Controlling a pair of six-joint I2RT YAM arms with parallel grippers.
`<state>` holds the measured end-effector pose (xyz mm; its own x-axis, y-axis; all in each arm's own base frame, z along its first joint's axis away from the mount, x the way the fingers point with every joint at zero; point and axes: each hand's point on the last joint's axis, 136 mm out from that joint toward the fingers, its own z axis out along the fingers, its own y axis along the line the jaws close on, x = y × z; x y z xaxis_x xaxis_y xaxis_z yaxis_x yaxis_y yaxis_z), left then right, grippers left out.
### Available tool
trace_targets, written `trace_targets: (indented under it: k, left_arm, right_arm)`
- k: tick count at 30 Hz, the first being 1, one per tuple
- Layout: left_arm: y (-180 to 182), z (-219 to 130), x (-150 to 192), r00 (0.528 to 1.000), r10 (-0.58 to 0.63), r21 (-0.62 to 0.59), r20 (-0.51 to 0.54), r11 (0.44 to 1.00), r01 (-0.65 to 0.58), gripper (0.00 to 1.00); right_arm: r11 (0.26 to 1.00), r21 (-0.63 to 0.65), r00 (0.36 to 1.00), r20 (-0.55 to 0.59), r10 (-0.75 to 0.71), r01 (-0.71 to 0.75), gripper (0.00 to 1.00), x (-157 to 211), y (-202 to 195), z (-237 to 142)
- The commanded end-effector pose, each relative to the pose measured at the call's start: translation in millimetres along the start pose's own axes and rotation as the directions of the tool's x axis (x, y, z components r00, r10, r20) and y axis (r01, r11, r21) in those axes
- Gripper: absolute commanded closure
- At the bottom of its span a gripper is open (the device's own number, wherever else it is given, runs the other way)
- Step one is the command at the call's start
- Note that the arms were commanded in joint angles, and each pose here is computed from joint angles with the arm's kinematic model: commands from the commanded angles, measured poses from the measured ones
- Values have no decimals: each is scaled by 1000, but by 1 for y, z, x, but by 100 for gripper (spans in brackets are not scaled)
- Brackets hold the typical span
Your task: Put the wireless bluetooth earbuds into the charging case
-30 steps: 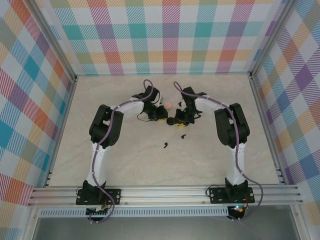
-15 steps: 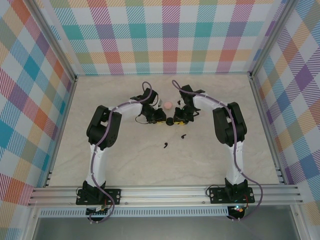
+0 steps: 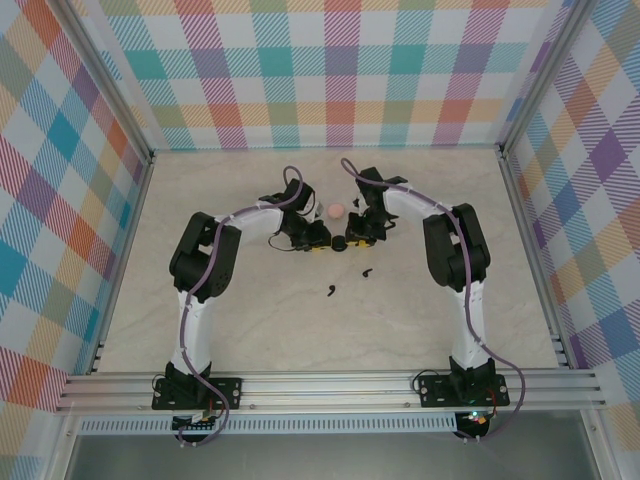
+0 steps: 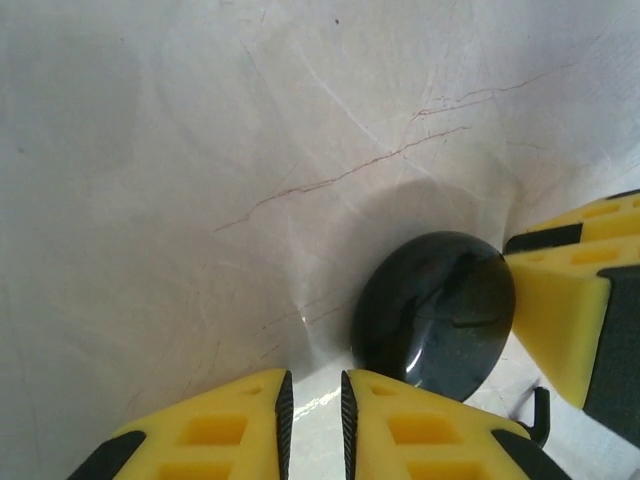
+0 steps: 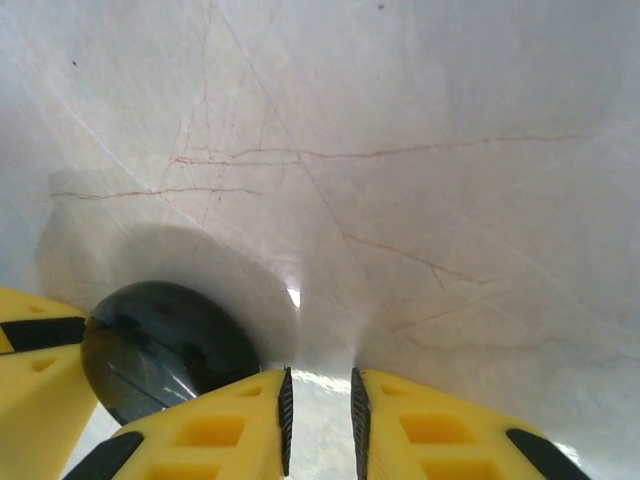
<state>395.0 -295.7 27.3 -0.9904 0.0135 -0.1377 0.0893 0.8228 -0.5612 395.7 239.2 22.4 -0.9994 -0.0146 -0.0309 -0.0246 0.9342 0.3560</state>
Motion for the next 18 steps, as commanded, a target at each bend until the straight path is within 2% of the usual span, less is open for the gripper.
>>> trace_targets:
  k: [1, 7, 11, 15, 18]
  left_arm:
    - [-7, -14, 12, 1000, 4, -1, -21, 1000, -4, 78]
    - [2, -23, 13, 1000, 3, -64, 0, 998, -3, 77]
    - [5, -33, 7, 1000, 17, -95, 26, 995, -14, 75]
    - [6, -41, -5, 999, 15, -74, 52, 997, -11, 71]
    - [-2, -45, -16, 998, 16, 0, 60, 1000, -16, 68]
  right_arm:
    - [999, 29, 1000, 6, -19, 19, 73, -6, -4, 4]
    - [997, 81, 1000, 24, -18, 16, 73, -8, -12, -2]
    - [997, 72, 998, 53, -20, 16, 73, -9, -11, -14]
    - [1000, 21, 996, 83, -11, 9, 73, -7, -4, -29]
    - [999, -47, 995, 97, -2, 7, 71, -4, 5, -38]
